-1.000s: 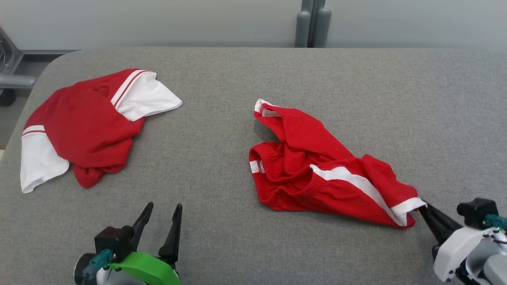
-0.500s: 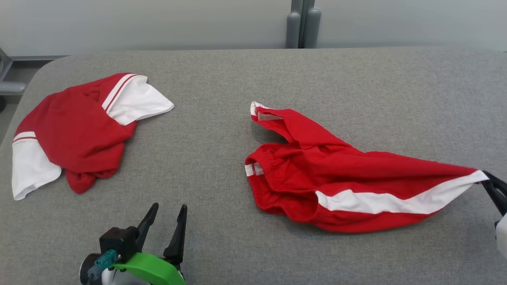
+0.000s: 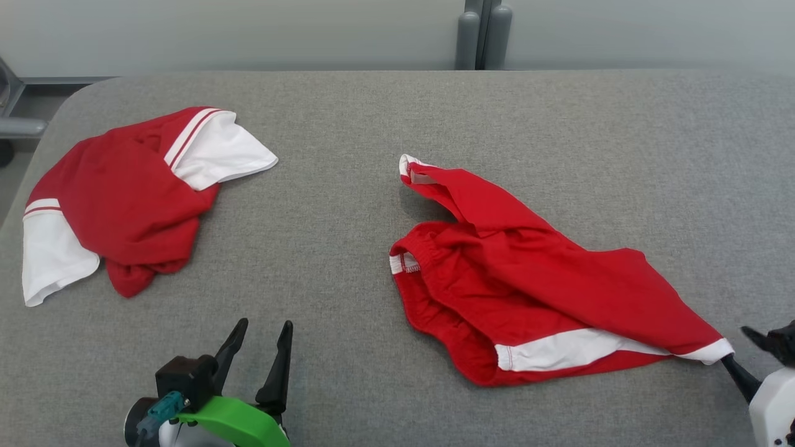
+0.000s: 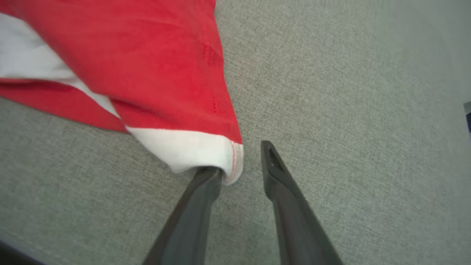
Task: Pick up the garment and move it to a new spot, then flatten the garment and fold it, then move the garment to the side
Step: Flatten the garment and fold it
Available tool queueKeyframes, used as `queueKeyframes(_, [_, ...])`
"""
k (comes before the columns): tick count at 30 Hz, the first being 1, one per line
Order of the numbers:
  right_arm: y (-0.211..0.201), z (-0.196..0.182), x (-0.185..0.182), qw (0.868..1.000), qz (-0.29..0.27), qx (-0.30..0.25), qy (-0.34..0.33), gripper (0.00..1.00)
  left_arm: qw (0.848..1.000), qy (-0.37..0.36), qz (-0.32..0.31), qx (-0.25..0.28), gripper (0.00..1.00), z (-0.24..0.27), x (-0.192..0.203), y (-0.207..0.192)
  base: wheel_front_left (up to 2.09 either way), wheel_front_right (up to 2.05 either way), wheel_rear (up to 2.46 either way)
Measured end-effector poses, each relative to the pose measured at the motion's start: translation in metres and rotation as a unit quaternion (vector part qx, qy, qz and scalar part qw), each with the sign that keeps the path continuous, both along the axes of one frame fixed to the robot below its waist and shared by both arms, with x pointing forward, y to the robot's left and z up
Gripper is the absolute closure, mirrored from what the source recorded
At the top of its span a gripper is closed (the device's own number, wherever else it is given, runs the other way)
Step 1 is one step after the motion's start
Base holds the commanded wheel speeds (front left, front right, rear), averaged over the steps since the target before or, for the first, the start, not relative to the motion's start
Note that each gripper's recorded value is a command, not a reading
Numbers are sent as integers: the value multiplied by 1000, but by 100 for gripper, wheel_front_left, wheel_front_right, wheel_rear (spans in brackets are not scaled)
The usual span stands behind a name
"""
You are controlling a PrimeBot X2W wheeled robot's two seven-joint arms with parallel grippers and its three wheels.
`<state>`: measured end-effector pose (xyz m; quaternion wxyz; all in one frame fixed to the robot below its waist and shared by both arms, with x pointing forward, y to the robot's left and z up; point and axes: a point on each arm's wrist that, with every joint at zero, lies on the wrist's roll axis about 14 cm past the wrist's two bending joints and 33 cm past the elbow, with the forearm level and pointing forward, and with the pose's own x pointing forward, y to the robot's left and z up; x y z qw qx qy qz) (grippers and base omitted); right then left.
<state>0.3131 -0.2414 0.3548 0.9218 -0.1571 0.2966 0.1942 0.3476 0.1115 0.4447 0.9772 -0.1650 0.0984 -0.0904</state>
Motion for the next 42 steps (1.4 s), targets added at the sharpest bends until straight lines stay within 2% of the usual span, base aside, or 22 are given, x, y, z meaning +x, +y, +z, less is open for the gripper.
queueKeyframes(4, [-17, 17, 17, 999, -17, -20, -36, 0, 1000, -2, -3, 1, 0, 1, 1, -1, 0, 0, 0])
queueKeyframes(9, [-20, 44, 38, 995, -31, -14, -92, 0, 1000, -2, -14, -9, 0, 3, 1, -10, 0, 0, 0])
queueKeyframes(15, [-13, 65, 43, 990, -38, 5, -133, 0, 996, -9, -68, -55, 0, 18, -2, -53, 0, 0, 0])
queueKeyframes(18, [-17, 68, 40, 990, -45, 5, -137, 0, 993, -12, -90, -76, 0, 25, -2, -70, 0, 0, 0])
queueKeyframes(22, [-30, 63, 26, 990, -62, -4, -127, 0, 991, -17, -108, -76, 0, 30, 4, -79, 0, 0, 0])
queueKeyframes(30, [-65, 28, -21, 990, -129, -23, -57, 0, 989, -2, -134, -70, 0, 24, 4, -91, 0, 0, 0])
queueKeyframes(36, [-67, 46, -4, 982, -161, -7, -103, 0, 989, -8, -132, -70, 0, 28, 6, -89, 0, 0, 0])
queueKeyframes(42, [-46, 62, 9, 978, -152, 28, -140, 0, 989, -10, -130, -70, 0, 30, 6, -89, 0, 0, 0])
